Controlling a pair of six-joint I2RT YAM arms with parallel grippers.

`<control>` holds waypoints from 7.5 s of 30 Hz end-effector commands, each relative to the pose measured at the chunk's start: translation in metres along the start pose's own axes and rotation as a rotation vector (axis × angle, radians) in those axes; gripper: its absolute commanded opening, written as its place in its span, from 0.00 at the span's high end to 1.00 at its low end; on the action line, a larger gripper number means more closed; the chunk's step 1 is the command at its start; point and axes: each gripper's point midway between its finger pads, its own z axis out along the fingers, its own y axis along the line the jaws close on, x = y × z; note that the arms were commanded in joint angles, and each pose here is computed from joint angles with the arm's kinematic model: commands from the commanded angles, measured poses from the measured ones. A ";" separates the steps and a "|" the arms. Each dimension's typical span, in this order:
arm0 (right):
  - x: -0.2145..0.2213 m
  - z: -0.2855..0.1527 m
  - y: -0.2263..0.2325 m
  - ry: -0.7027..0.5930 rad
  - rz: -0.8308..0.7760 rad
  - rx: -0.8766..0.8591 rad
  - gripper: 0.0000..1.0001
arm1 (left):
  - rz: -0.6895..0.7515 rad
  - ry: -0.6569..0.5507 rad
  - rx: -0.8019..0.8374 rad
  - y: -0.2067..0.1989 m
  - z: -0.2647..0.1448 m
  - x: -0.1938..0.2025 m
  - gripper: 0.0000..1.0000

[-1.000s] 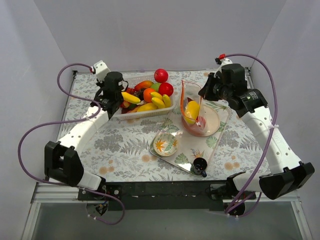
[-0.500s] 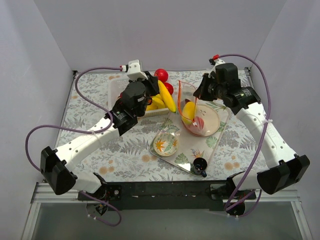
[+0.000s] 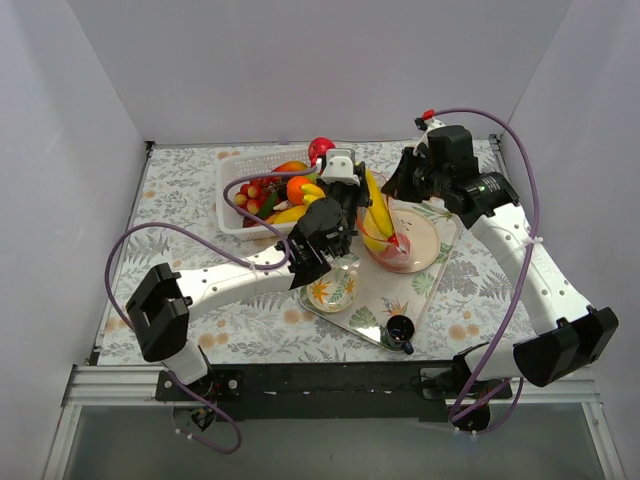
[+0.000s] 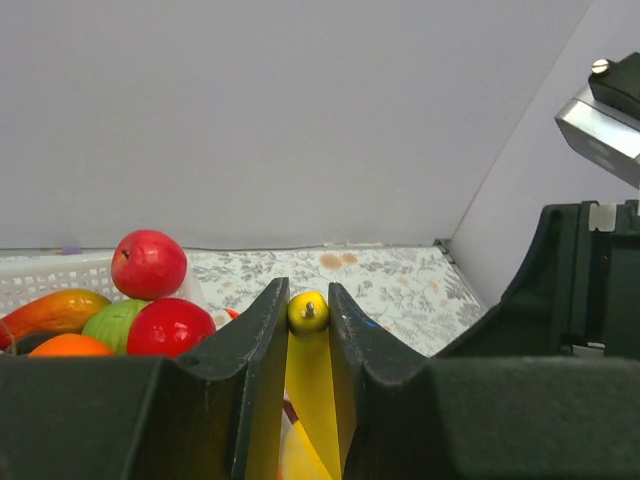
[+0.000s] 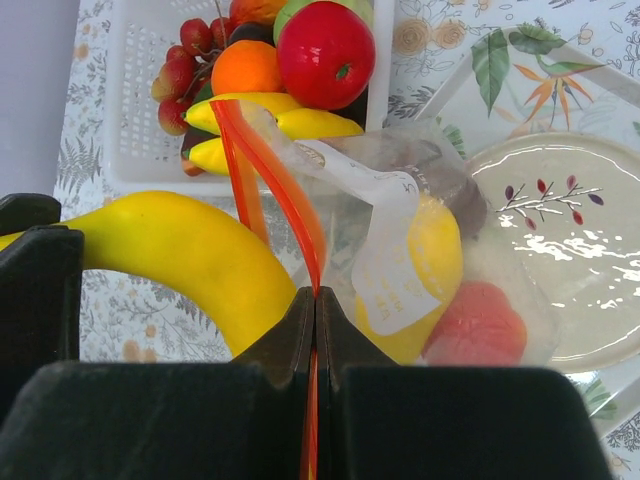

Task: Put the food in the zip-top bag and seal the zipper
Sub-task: Place the fake fruit in the zipper food storage bag, then adjust the zipper on the food storage bag, then pick up the fake fruit from the bin.

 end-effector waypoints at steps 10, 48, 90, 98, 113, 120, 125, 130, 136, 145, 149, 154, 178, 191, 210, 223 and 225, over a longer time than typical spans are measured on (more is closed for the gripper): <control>-0.024 -0.018 0.023 -0.047 0.011 -0.055 0.99 | 0.057 -0.224 -0.237 0.030 -0.002 -0.016 1.00; -0.076 -0.024 0.004 -0.129 0.082 -0.093 0.99 | -0.519 0.599 -0.013 0.016 -0.019 0.048 0.68; -0.068 -0.019 -0.030 -0.151 0.043 0.058 0.99 | -0.457 0.671 0.012 -0.018 0.019 0.061 1.00; -0.074 -0.014 -0.042 -0.158 0.037 0.108 0.99 | -0.396 0.721 0.041 -0.034 0.020 0.074 0.90; -0.114 -0.046 -0.022 -0.255 0.003 0.081 0.99 | -0.364 0.603 -0.047 0.050 0.022 0.042 0.18; -0.115 -0.043 -0.028 -0.257 -0.016 0.110 0.99 | -0.377 0.526 -0.110 0.101 0.028 0.015 0.25; -0.119 -0.054 -0.022 -0.278 -0.023 0.095 0.99 | -0.291 0.492 -0.302 0.163 0.042 0.029 0.26; -0.119 -0.060 -0.019 -0.277 -0.031 0.087 0.99 | -0.174 0.490 -0.354 0.188 0.070 0.044 0.20; -0.115 -0.061 -0.017 -0.260 -0.033 0.075 0.99 | -0.077 0.475 -0.215 0.176 0.113 0.070 0.05; -0.113 -0.070 -0.017 -0.269 -0.049 0.083 0.99 | 0.037 0.462 -0.217 0.185 0.162 0.123 0.02; -0.109 -0.071 -0.019 -0.265 -0.061 0.086 0.99 | 0.095 0.450 -0.198 0.187 0.178 0.140 0.02; -0.108 -0.071 -0.024 -0.267 -0.077 0.112 0.99 | 0.109 0.434 -0.172 0.186 0.186 0.154 0.02; -0.105 -0.064 -0.027 -0.257 -0.099 0.107 0.99 | 0.101 0.466 -0.120 0.170 0.199 0.199 0.02; -0.106 -0.065 -0.028 -0.261 -0.109 0.111 0.99 | 0.096 0.386 -0.142 0.172 0.199 0.175 0.34; -0.097 -0.052 -0.036 -0.229 -0.092 0.127 0.99 | 0.063 0.197 -0.151 0.164 0.181 0.064 0.41; -0.089 -0.035 -0.045 -0.194 -0.061 0.147 0.99 | -0.291 0.349 0.153 0.083 0.072 -0.006 0.43; -0.086 -0.034 -0.046 -0.188 -0.052 0.152 0.99 | -0.330 0.376 0.213 0.059 0.042 -0.012 0.42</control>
